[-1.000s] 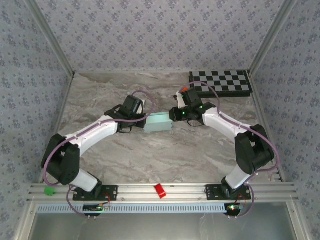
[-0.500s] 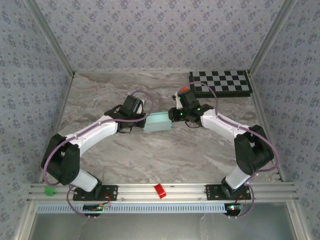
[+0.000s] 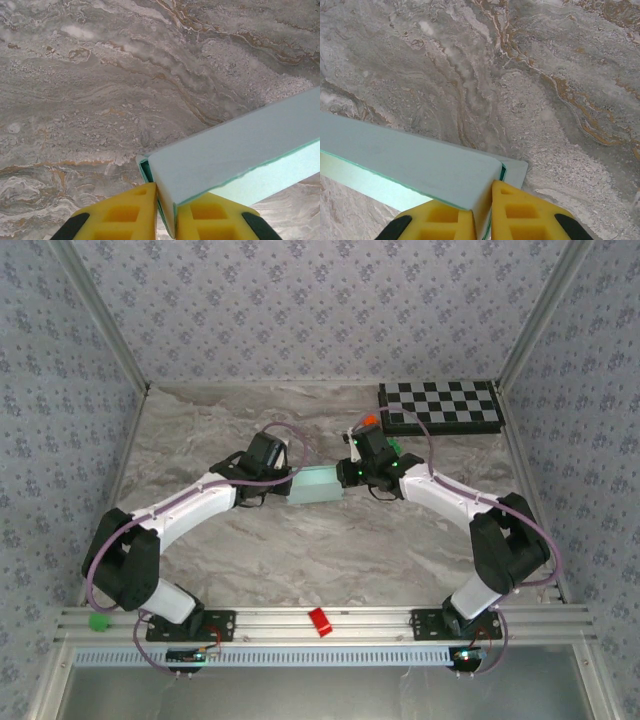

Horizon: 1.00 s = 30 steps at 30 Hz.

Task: Fold the paper box

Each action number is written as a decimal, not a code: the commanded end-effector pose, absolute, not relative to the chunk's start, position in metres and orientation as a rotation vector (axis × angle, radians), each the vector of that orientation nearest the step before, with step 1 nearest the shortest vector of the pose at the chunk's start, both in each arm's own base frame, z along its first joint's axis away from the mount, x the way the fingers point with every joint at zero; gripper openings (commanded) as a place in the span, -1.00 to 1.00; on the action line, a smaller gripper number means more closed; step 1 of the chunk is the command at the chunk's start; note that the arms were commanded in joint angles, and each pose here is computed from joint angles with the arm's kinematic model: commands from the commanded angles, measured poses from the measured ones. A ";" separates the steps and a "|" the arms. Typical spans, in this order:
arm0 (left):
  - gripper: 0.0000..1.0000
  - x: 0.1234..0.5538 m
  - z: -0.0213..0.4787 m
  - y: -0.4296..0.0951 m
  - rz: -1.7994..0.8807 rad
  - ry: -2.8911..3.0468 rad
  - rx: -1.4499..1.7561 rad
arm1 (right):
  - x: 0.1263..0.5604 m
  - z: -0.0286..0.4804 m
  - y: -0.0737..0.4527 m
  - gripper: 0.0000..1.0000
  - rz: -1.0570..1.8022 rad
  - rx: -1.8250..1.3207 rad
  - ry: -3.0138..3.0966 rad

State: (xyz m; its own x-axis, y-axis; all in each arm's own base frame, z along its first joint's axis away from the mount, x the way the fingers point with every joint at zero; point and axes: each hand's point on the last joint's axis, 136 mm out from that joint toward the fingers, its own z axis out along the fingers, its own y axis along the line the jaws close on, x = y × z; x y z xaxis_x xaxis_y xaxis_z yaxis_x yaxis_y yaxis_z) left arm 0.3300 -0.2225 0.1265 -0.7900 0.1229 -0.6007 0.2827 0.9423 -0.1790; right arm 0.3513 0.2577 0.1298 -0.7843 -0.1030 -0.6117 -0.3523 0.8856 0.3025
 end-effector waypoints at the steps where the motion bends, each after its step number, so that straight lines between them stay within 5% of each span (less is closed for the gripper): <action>1: -0.67 0.322 0.130 -0.238 -0.449 2.473 0.310 | 0.323 0.103 0.259 -0.74 0.532 -0.386 2.553; 17: -0.78 0.308 0.105 -0.231 -0.376 2.520 0.329 | 0.312 0.096 0.258 -0.77 0.482 -0.401 2.543; 30: -0.38 0.313 0.142 -0.228 -0.363 2.415 0.337 | 0.313 0.099 0.258 -0.75 0.449 -0.419 2.543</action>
State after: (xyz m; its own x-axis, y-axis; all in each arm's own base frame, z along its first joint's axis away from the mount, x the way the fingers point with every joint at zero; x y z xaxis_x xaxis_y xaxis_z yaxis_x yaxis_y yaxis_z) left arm 0.3180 -0.2261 0.1291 -0.7639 0.1305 -0.6320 0.3024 0.9376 -0.1719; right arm 0.3418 0.2591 0.1283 -0.7509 -0.1236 -0.6487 -0.3562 0.9030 0.2402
